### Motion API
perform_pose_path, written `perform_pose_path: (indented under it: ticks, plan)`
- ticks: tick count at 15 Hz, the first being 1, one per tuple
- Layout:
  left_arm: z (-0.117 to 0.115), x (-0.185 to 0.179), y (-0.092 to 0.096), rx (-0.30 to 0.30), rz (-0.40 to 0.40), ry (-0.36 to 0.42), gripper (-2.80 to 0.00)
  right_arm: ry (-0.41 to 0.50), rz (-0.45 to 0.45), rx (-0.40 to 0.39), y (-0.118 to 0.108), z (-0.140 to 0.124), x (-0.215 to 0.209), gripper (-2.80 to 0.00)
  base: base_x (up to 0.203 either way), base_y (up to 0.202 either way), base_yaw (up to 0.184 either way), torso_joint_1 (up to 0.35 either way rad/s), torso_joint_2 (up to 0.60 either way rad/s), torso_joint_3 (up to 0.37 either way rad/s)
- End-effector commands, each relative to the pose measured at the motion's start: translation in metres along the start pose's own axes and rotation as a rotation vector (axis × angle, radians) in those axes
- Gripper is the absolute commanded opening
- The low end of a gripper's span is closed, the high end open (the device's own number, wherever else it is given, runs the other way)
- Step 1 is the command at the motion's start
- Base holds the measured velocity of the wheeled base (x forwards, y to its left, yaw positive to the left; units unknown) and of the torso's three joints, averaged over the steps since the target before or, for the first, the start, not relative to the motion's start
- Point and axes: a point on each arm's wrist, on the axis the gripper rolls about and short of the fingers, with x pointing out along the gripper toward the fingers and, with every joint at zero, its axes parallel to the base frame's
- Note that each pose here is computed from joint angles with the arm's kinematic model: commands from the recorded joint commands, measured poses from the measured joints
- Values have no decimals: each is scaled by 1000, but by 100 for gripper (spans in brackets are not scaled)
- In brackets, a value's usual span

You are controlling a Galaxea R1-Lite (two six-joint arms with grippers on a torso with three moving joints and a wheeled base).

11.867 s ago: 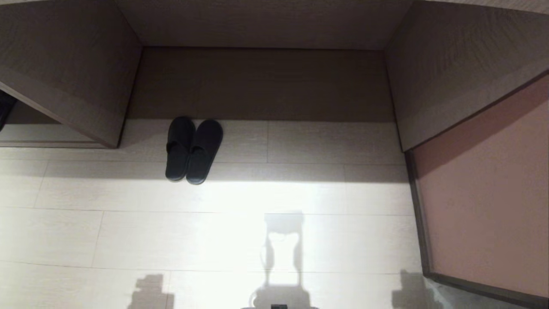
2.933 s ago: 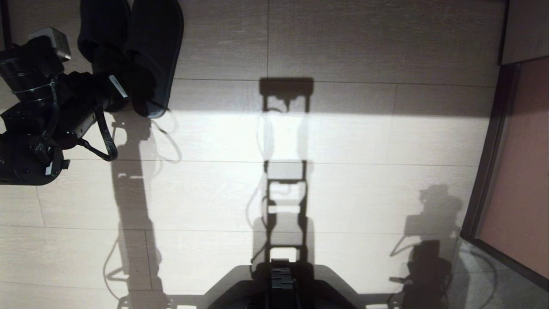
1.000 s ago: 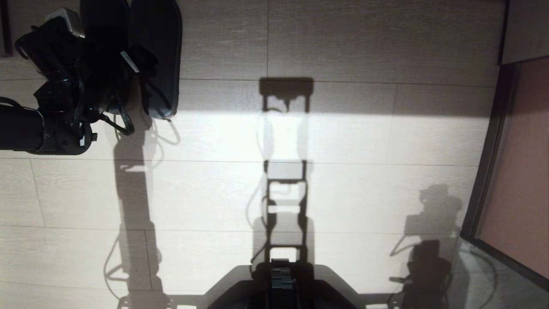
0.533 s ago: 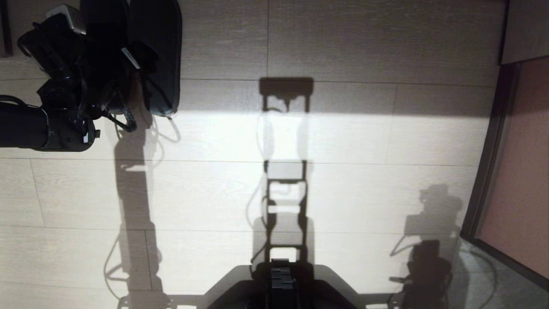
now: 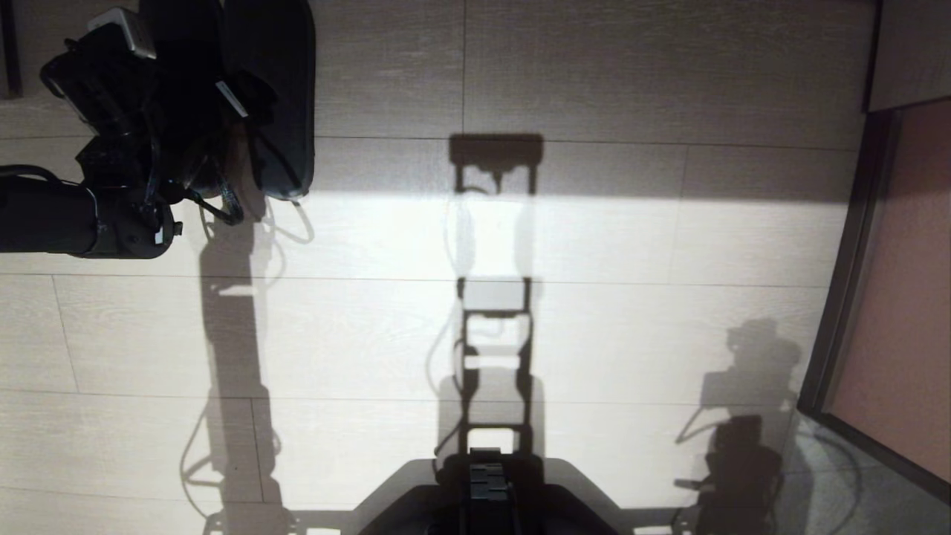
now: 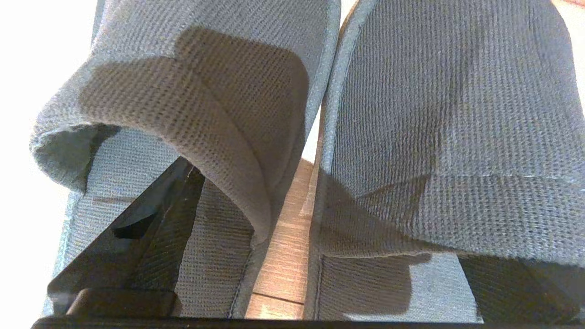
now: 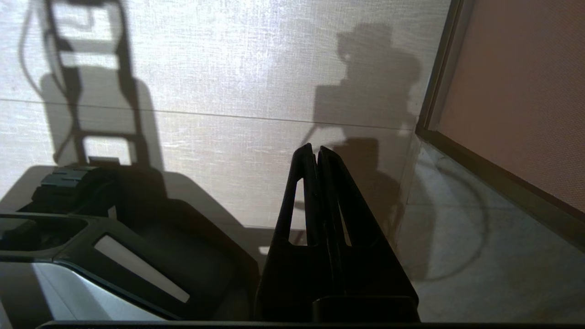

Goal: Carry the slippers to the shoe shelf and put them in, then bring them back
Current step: Pick up the slippers on the floor

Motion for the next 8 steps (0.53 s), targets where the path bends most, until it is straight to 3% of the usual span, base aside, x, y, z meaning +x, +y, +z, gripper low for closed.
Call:
perform_pose_path:
  ticks: [1,8]
  plan:
    - [0,1,0,7,0,-7,-280,-1,-1,0,0,0,0,-280,0,0,0,0,0,0]
    - [11,-2,-2,13,-9,-58,-280,-1,-1,0,0,0,0,-280,0,0,0,0,0,0]
